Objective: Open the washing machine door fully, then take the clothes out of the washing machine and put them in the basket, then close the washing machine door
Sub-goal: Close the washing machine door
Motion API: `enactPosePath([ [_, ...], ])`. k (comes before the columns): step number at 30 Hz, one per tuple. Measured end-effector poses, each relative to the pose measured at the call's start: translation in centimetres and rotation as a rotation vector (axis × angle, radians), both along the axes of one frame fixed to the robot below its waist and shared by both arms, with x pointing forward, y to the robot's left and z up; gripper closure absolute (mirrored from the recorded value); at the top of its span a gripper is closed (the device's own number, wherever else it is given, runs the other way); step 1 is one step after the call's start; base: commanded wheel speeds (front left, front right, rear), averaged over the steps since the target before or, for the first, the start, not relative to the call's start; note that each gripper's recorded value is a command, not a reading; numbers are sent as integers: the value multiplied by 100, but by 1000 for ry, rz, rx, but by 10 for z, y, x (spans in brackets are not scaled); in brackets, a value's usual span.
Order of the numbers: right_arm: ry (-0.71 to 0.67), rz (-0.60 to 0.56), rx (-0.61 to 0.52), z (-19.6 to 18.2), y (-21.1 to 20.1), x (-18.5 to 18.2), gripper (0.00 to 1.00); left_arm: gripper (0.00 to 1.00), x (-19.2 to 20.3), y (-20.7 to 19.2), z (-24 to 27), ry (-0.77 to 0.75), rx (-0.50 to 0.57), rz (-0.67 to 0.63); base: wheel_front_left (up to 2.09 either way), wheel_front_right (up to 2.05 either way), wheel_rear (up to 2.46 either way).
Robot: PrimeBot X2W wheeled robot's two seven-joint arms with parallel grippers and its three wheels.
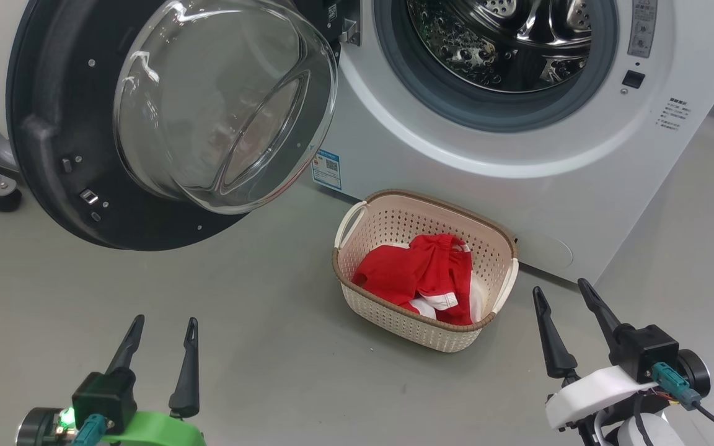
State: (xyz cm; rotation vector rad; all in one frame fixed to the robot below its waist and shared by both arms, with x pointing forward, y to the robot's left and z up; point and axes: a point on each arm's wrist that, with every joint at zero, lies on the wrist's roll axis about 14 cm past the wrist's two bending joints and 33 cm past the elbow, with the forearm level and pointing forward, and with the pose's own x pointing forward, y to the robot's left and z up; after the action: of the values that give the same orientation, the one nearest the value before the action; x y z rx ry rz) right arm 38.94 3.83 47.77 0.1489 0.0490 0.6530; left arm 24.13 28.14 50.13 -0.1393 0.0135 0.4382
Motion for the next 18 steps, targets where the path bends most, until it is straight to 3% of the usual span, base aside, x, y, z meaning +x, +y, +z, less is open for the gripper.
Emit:
enactPosePath([
  [9, 0, 1, -3, 0, 0, -2, 0, 0, 1, -1, 0, -2, -1, -6, 0, 0, 0],
  [10, 0, 1, -3, 0, 0, -2, 0, 16, 1, -1, 0, -2, -1, -7, 0, 0, 0],
  [11, 0, 2, -3, 0, 0, -2, 0, 23, 1, -1, 0, -3, -3, -7, 0, 0, 0],
  [12, 1, 2, -3, 0, 0, -2, 0, 44, 1, -2, 0, -3, -3, -7, 0, 0, 0],
  [13, 1, 1, -3, 0, 0, -2, 0, 52, 1, -2, 0, -3, -3, -7, 0, 0, 0],
  [15, 1, 1, -3, 0, -1, -2, 0, 59, 1, -2, 0, -3, -5, -8, 0, 0, 0],
  [17, 2, 1, -3, -1, -1, -2, 0, 97, 1, -2, 0, -3, -7, -7, 0, 0, 0],
  [18, 2, 1, -3, -1, -1, -2, 0, 100, 1, -2, 0, -3, -7, -7, 0, 0, 0],
])
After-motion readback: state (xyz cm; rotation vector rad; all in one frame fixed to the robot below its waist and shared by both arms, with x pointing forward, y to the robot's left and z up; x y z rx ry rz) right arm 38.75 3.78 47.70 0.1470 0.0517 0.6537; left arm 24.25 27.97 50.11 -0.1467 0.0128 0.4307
